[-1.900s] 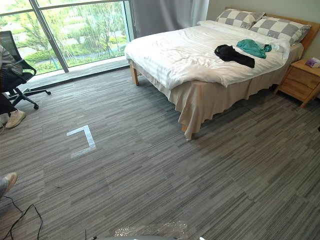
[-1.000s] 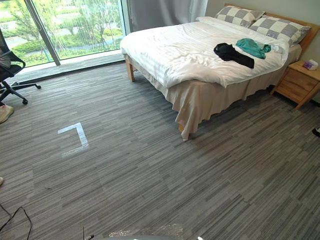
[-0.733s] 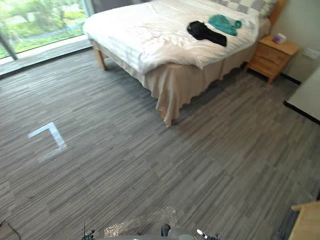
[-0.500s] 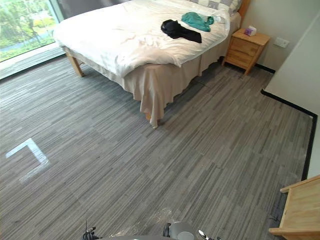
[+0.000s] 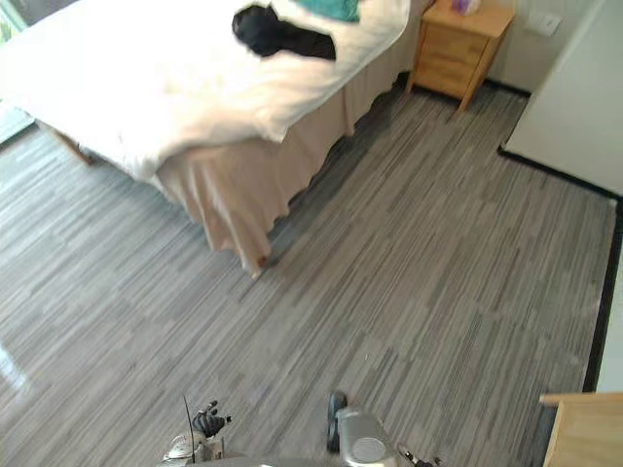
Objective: Tidy the bed and pick cloth on bed and put in laundry
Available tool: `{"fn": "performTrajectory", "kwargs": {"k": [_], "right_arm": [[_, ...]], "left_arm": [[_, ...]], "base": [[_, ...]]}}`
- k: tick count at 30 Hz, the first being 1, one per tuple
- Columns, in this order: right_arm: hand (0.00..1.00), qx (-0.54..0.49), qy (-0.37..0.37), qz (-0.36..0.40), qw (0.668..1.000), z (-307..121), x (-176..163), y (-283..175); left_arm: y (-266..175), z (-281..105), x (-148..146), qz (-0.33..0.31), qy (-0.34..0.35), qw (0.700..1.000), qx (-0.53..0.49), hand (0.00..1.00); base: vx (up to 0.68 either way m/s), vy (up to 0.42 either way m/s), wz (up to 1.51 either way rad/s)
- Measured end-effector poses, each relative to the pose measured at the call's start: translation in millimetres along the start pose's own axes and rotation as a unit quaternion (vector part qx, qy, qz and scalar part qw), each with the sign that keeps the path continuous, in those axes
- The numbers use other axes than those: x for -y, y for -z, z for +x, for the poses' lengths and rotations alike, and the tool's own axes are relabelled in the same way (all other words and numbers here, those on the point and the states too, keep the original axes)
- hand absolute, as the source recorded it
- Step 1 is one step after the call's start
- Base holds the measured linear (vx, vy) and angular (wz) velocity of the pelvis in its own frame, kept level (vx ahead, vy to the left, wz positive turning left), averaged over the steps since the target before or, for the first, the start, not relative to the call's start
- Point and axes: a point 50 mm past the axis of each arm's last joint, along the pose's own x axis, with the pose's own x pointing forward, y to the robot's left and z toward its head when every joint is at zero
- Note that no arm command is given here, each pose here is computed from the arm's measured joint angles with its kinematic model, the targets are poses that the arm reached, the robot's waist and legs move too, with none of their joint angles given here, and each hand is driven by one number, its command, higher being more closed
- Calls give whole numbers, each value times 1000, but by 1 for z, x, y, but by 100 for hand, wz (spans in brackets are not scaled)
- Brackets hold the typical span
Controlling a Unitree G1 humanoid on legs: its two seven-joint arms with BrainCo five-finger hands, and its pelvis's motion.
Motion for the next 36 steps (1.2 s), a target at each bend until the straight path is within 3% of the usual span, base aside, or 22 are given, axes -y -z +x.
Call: {"fn": "performTrajectory", "kwargs": {"k": [9, 20, 30, 36], "right_arm": [[0, -6, -6, -5, 1000, 0, -11, 2], [0, -20, 6, 34, 999, -3, -4, 14], [0, -15, 12, 49, 999, -4, 0, 14], [0, -3, 17, 6, 1000, -2, 13, 5]], "left_arm": [[-16, 3, 12, 35, 29, 998, 31, 0], [9, 0, -14, 60, 7, 998, -22, 0], [21, -4, -17, 30, -9, 999, -35, 0], [27, -7, -7, -8, -6, 999, -36, 0]], "base": [[520, 134, -49], [471, 152, 20], [322, -341, 81], [242, -485, 98]]}}
